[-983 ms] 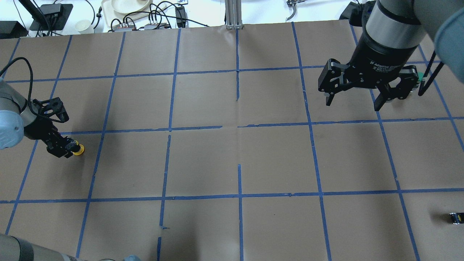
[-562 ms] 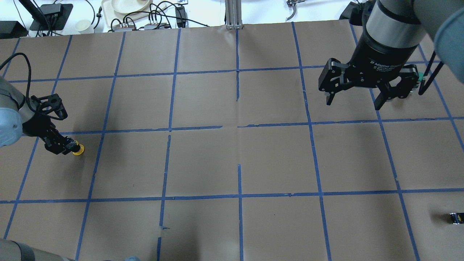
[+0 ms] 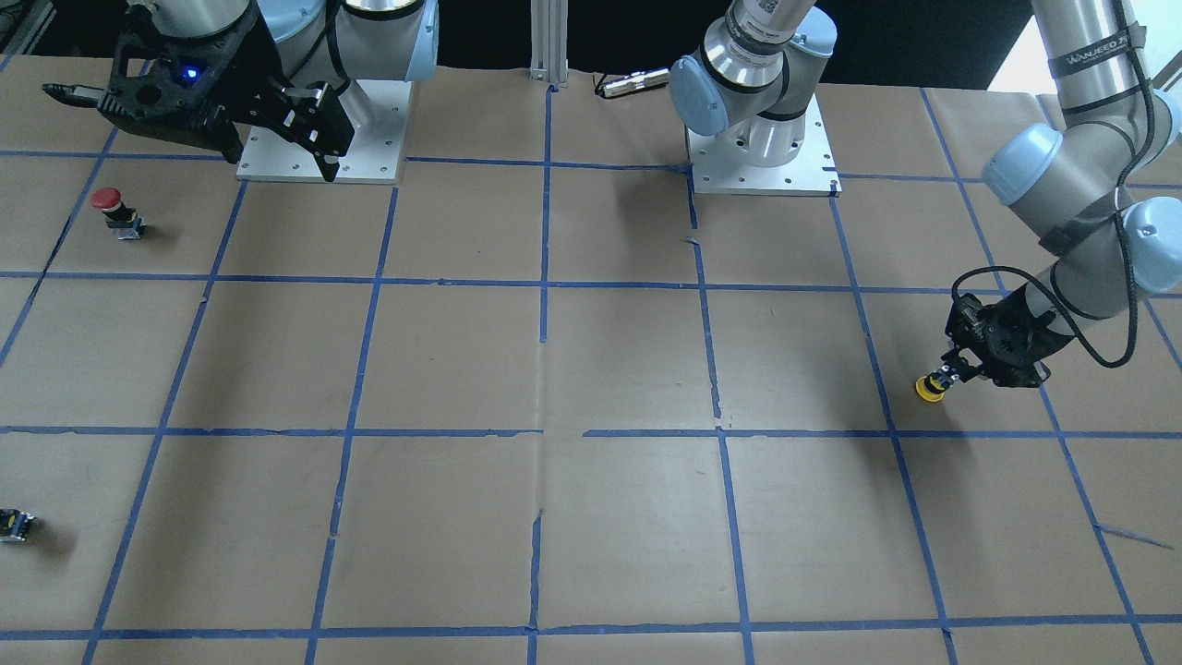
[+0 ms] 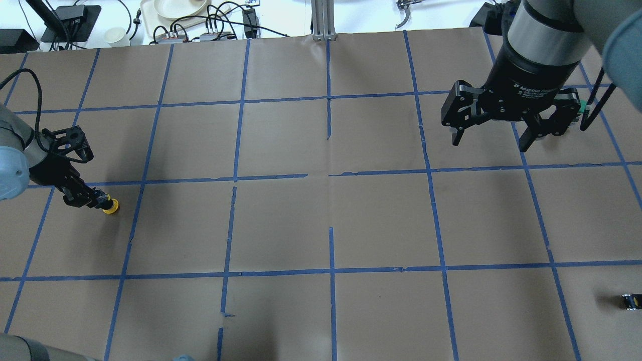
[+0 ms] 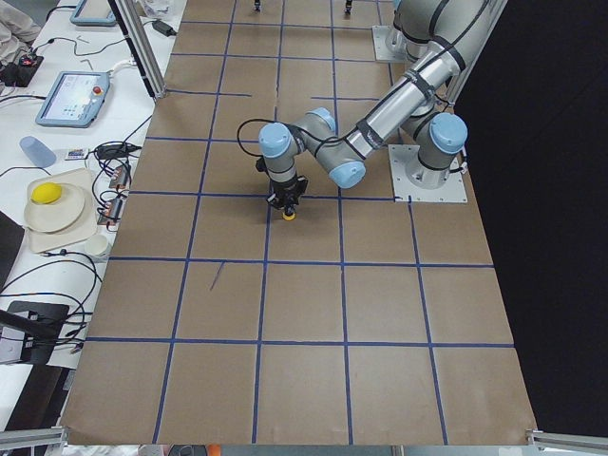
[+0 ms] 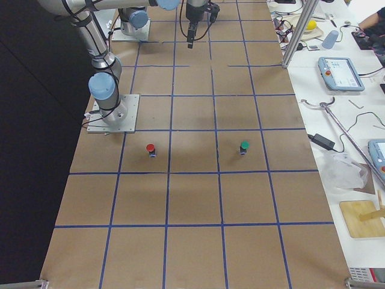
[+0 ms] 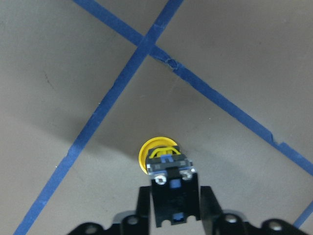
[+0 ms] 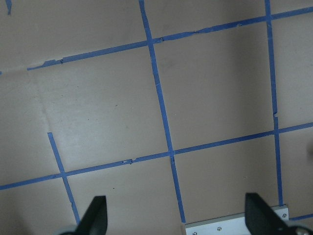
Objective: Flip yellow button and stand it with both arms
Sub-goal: 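Lift the yellow button with the left gripper and raise it toward the right gripper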
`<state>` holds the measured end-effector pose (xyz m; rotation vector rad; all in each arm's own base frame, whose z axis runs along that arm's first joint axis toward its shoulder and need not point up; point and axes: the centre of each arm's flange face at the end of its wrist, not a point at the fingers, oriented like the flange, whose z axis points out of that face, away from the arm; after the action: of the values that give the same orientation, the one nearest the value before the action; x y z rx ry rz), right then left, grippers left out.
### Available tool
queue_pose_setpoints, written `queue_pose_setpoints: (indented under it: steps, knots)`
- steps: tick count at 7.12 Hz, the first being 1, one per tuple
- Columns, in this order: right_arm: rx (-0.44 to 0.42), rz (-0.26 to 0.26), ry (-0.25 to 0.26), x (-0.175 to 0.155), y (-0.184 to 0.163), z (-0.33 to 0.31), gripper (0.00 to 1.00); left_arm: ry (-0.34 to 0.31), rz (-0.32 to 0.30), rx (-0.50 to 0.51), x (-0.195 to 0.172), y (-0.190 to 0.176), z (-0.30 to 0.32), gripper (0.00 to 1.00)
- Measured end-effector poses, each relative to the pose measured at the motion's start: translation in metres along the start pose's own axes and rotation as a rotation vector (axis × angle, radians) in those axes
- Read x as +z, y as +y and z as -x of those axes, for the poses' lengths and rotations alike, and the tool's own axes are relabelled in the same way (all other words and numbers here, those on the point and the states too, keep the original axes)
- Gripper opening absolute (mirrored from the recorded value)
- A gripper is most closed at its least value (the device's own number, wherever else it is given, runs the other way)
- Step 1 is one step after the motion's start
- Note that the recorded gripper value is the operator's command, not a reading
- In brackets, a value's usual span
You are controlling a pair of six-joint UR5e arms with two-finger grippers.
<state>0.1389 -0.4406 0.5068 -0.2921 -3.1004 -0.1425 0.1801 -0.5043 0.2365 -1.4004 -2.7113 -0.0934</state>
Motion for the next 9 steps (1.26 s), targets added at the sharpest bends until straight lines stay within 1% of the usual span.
queue_pose_setpoints:
  steps: [1, 2, 3, 4, 5, 6, 7, 8, 9]
  knots:
    - [0.003, 0.002, -0.005, 0.000, 0.000, 0.001, 1.00, 0.039, -0.085, 0.016, -0.006, -0.007, -0.001, 0.11]
    - [0.004, 0.000, -0.005, 0.001, 0.000, 0.001, 1.00, 0.092, -0.188, 0.028, -0.012, -0.017, -0.004, 0.11]
    - [0.004, -0.002, -0.001, 0.001, 0.000, 0.001, 1.00, 0.173, -0.327, 0.014, -0.014, -0.032, -0.014, 0.11]
    - [0.003, -0.002, 0.002, 0.001, 0.000, 0.001, 1.00, 0.291, -0.496, -0.042, -0.011, -0.048, -0.028, 0.11]
    - [0.002, 0.000, 0.003, 0.001, 0.000, 0.000, 1.00, 0.410, -0.643, -0.112, -0.005, -0.064, -0.044, 0.11]
    - [0.006, 0.001, -0.001, 0.002, -0.002, -0.001, 1.00, 0.508, -0.764, -0.165, 0.002, -0.085, -0.062, 0.11]
    - [0.026, 0.005, -0.031, 0.001, -0.006, -0.004, 1.00, 0.590, -0.880, -0.195, 0.009, -0.117, -0.085, 0.11]
    - [0.089, 0.021, -0.133, -0.001, -0.014, -0.013, 1.00, 0.667, -0.983, -0.220, 0.015, -0.153, -0.111, 0.11]
    - [0.190, 0.046, -0.278, -0.006, -0.025, -0.027, 1.00, 0.747, -1.078, -0.259, 0.022, -0.185, -0.140, 0.11]
